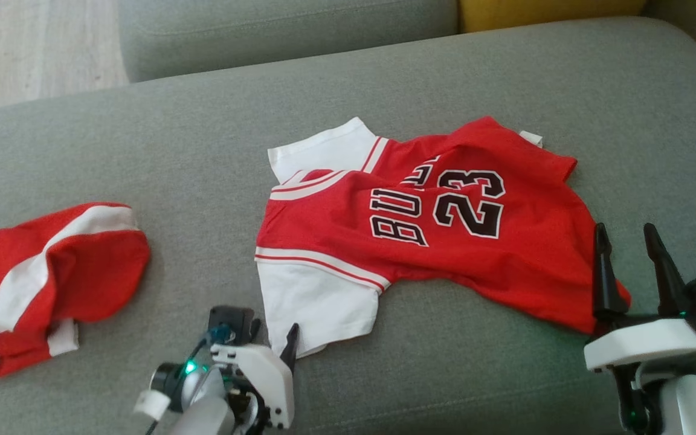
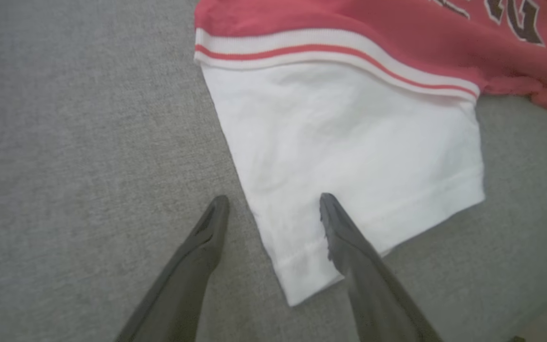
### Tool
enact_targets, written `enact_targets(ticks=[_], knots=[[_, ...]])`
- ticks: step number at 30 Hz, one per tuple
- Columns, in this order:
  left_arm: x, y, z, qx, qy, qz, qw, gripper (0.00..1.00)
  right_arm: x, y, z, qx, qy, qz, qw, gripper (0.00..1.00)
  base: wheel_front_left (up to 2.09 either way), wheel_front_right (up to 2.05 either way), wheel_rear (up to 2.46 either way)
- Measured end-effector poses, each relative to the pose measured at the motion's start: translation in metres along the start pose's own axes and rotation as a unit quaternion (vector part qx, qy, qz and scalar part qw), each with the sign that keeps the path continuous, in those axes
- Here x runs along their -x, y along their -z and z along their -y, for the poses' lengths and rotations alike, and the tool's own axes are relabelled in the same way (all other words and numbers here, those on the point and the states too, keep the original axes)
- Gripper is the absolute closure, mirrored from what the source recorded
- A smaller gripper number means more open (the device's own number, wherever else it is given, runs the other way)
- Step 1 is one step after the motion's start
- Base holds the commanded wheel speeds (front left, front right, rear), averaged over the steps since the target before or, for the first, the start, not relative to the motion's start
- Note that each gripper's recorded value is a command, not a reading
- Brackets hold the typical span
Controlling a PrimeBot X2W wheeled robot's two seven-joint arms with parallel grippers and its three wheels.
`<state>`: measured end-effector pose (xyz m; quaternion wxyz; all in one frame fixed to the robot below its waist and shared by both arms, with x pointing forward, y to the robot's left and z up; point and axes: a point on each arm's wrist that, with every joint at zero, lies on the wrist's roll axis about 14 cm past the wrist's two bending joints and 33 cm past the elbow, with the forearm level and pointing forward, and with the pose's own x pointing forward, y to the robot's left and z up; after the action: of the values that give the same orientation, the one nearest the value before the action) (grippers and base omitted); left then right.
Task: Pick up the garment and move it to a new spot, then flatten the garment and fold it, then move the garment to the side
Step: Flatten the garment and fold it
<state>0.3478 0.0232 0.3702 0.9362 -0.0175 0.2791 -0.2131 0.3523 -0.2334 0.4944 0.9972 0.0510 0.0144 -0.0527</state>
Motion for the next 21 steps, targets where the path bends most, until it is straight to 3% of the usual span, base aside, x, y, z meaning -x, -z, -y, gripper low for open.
enact_targets(ticks=[7, 8, 9, 15, 21], knots=[[-0.013, 0.001, 0.004, -0.019, 0.020, -0.033, 0.999, 0.00, -0.004, -0.007, 0.007, -0.002, 0.011, 0.016, 1.000, 0.00, 0.00, 0.00, 0.00], [-0.014, 0.000, 0.006, -0.020, 0.025, -0.036, 0.999, 0.63, -0.004, -0.007, 0.008, -0.002, 0.012, 0.017, 1.000, 0.00, 0.00, 0.00, 0.00], [-0.015, -0.001, 0.006, -0.017, 0.028, -0.037, 0.999, 1.00, -0.005, -0.008, 0.009, -0.002, 0.014, 0.018, 1.000, 0.00, 0.00, 0.00, 0.00], [-0.015, -0.007, 0.006, -0.001, 0.032, -0.017, 0.999, 1.00, -0.006, -0.007, 0.011, -0.003, 0.018, 0.018, 1.000, 0.00, 0.00, 0.00, 0.00], [-0.009, -0.050, -0.001, 0.028, 0.018, 0.098, 0.995, 1.00, -0.006, -0.002, 0.010, -0.006, 0.015, 0.008, 1.000, 0.00, 0.00, 0.00, 0.00]])
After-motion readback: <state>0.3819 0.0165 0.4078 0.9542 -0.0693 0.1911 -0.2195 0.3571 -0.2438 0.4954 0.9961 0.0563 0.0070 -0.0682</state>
